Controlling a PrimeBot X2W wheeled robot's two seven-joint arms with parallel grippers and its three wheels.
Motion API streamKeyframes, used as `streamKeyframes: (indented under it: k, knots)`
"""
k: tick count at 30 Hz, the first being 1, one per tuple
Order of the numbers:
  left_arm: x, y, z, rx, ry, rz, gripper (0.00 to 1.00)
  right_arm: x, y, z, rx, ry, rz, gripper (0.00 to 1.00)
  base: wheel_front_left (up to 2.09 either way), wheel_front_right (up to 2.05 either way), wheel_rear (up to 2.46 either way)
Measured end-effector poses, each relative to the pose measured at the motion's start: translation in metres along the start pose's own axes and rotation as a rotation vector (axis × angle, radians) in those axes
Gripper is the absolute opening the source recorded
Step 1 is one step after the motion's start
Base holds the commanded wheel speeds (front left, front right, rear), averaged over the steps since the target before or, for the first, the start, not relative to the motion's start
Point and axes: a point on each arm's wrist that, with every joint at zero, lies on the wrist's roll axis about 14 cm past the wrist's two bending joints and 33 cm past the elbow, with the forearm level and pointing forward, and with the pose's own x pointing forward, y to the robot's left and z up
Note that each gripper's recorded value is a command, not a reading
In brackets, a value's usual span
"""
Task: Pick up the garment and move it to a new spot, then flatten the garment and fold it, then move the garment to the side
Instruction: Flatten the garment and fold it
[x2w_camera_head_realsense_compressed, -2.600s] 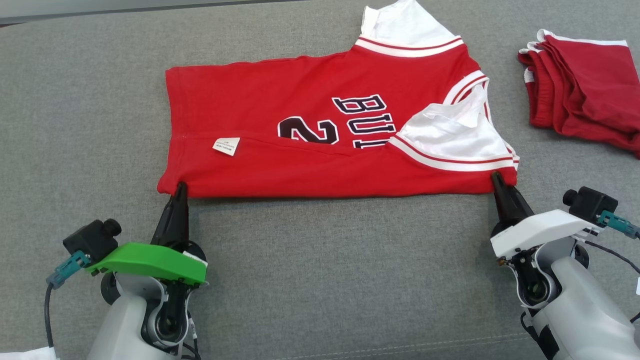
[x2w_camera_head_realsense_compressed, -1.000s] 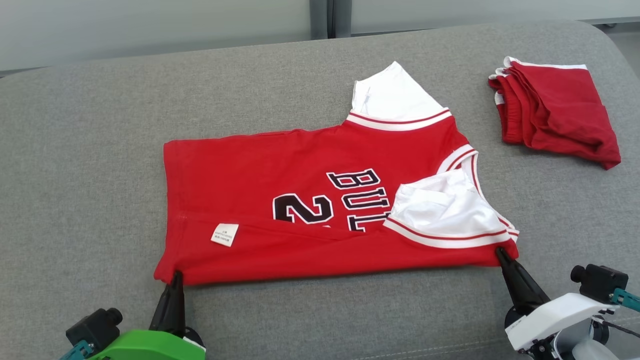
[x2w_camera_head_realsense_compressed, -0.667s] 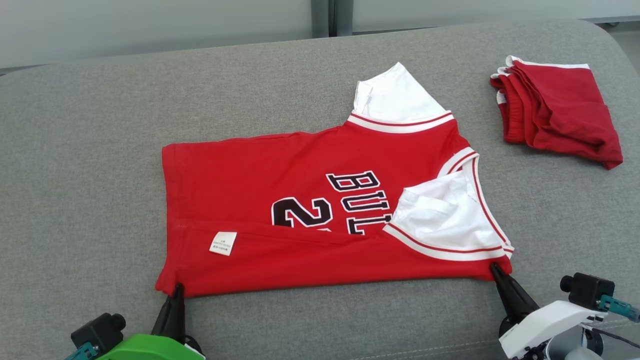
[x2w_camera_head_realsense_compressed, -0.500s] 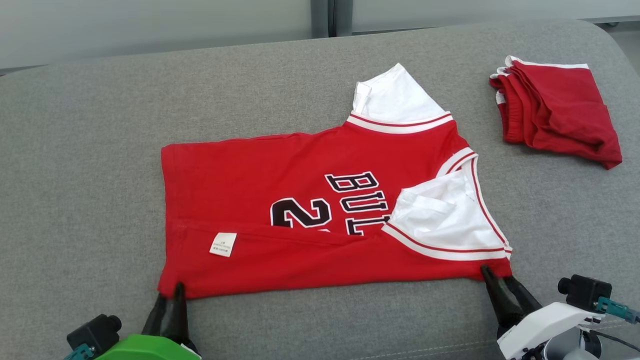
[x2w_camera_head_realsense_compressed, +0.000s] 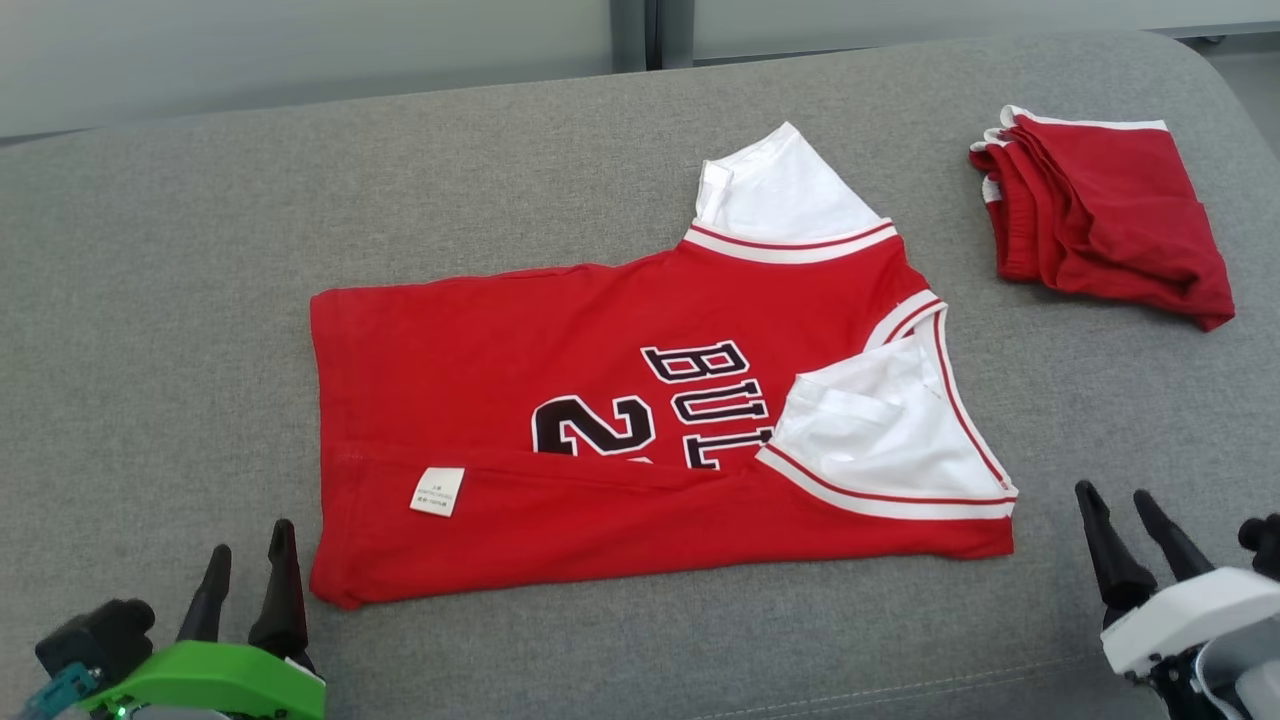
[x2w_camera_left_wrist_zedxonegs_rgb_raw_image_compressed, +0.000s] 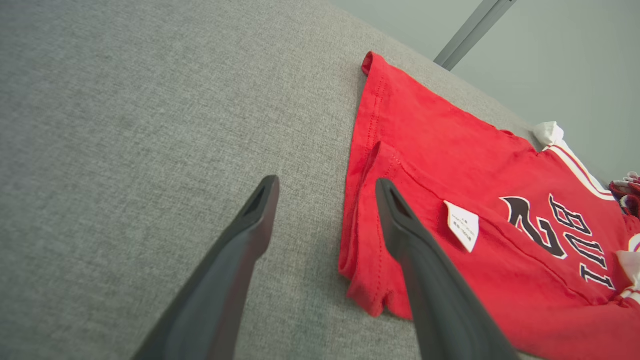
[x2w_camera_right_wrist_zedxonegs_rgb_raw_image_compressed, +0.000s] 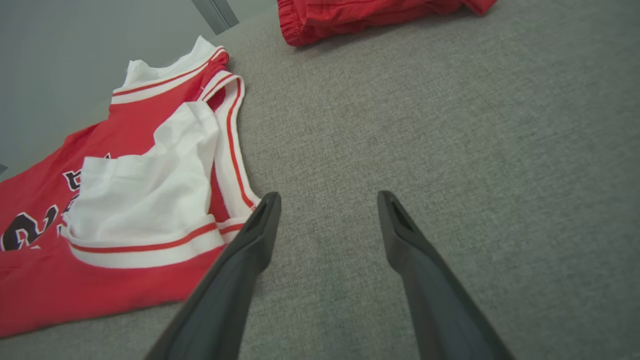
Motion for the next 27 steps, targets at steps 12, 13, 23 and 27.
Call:
streamKeyframes:
  k: [12, 13, 23, 27]
  knots:
    - [0.062, -0.082, 0.039, 0.175, -0.023, -0.237, 1.00, 0.039, 0.059, 0.089, -0.190, -0.212, 0.217, 1.00, 0.00, 0.00, 0.00]
    - [0.068, -0.086, 0.040, 0.183, -0.018, -0.242, 1.00, 0.042, 0.064, 0.093, -0.201, -0.215, 0.232, 1.00, 0.00, 0.00, 0.00]
    - [0.127, -0.086, 0.023, 0.246, 0.116, -0.192, 1.00, 0.072, 0.090, 0.094, -0.236, -0.174, 0.314, 1.00, 0.00, 0.00, 0.00]
    - [0.148, -0.073, 0.019, 0.284, 0.154, -0.152, 1.00, 0.081, 0.092, 0.092, -0.245, -0.161, 0.320, 1.00, 0.00, 0.00, 0.00]
